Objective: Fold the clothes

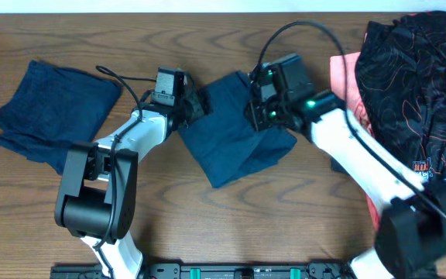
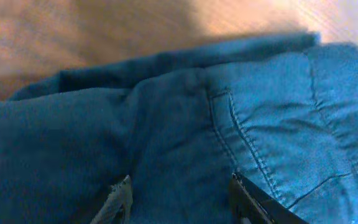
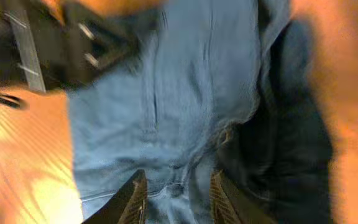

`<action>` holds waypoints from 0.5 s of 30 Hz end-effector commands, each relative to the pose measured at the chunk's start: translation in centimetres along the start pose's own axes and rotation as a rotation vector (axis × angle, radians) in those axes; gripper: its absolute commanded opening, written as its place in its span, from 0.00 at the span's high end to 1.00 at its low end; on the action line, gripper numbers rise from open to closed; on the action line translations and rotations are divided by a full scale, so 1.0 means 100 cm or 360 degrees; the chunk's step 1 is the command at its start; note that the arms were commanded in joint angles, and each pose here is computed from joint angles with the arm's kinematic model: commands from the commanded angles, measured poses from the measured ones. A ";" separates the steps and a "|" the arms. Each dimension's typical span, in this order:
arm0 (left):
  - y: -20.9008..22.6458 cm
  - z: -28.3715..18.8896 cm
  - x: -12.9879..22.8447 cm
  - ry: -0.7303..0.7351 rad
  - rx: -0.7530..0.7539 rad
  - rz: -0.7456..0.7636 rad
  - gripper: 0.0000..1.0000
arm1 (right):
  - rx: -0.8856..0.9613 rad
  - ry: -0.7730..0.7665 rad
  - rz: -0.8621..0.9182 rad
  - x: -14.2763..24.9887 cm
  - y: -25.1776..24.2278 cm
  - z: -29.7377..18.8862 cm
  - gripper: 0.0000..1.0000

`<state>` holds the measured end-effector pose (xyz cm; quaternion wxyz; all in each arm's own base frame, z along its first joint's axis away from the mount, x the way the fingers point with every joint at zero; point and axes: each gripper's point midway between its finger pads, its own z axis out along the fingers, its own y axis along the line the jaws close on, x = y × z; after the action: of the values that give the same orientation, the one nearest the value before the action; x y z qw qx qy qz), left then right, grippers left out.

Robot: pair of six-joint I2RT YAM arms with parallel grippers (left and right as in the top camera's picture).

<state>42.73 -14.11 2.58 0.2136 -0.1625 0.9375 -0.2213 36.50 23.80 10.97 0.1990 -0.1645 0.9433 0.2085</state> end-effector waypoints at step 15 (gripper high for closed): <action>-0.023 -0.053 0.117 0.0919 0.0258 -0.0147 0.77 | 0.0926 0.0565 0.0308 0.106 -0.116 0.021 0.75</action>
<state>31.85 -16.70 1.64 -0.0443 -0.1563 0.9482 -0.2729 31.39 15.01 0.93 0.0232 -0.0686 0.9972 -0.0198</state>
